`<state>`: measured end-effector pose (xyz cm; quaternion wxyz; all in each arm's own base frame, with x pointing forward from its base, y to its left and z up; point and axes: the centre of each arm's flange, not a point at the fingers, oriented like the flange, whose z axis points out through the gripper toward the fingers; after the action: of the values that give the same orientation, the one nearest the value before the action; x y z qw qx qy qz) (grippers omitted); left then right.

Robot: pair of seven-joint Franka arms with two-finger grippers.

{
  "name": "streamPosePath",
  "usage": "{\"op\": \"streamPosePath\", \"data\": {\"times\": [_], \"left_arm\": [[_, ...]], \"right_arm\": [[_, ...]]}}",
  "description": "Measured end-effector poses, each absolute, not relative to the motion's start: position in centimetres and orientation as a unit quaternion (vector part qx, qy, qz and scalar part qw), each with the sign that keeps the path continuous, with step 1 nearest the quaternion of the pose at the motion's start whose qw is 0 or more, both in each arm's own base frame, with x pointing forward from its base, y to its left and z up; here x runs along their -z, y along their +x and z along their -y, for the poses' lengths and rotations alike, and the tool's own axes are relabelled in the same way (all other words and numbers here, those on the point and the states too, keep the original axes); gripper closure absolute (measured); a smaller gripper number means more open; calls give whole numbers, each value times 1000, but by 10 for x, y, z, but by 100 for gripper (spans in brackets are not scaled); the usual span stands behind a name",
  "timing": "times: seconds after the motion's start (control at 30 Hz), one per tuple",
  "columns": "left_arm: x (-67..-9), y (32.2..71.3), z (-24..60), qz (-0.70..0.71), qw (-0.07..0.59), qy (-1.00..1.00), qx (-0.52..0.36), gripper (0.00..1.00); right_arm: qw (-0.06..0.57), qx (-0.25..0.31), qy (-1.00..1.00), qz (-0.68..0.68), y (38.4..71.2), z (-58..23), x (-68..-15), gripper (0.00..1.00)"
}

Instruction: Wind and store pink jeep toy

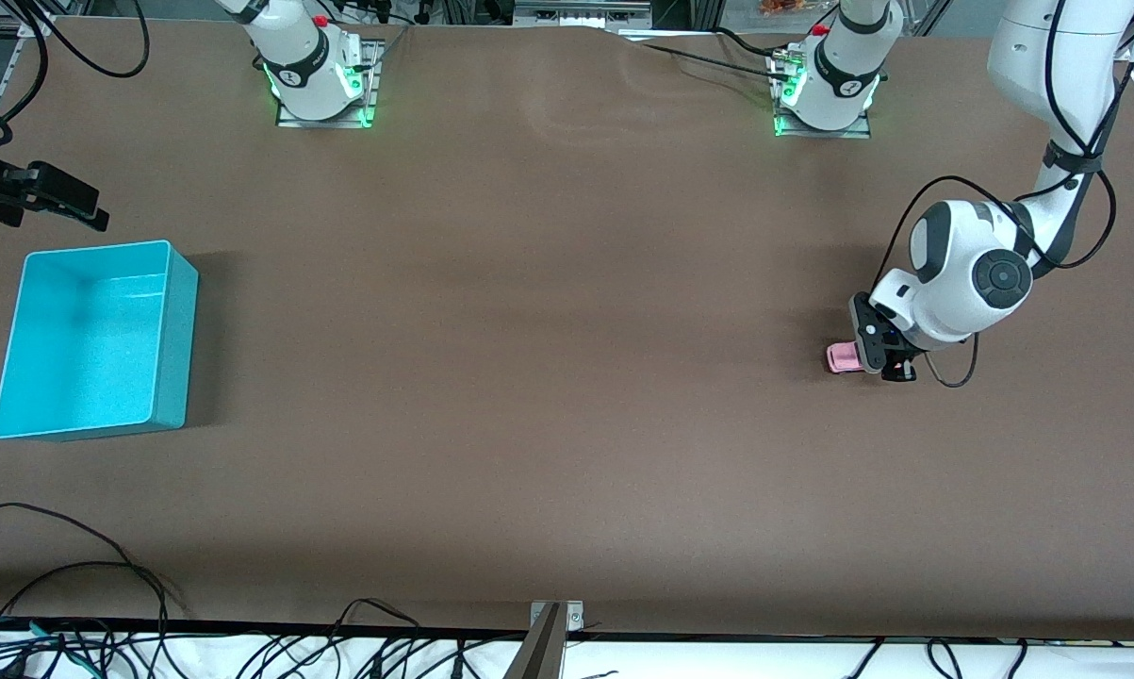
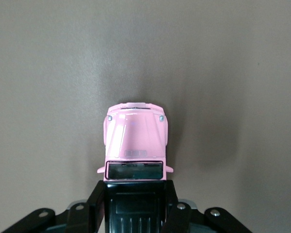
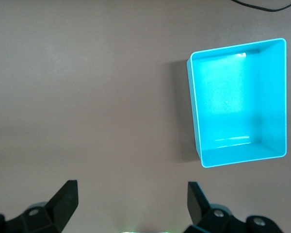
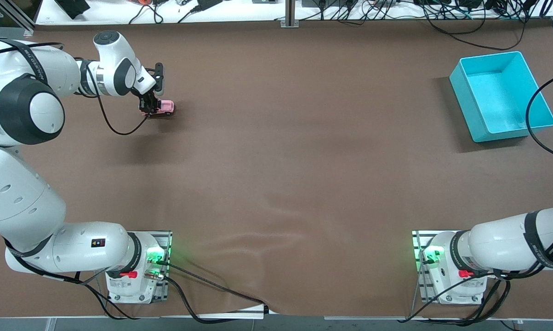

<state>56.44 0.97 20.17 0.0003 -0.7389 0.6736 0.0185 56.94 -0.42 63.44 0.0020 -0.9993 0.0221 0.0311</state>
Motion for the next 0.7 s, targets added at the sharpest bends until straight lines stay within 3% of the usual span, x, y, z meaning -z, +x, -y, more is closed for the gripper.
{"op": "streamPosePath", "data": {"times": [0.7], "left_arm": [[-216, 566, 68, -729, 9, -684, -7, 49]], "right_arm": [[2, -35, -999, -22, 572, 4, -630, 0]]}}
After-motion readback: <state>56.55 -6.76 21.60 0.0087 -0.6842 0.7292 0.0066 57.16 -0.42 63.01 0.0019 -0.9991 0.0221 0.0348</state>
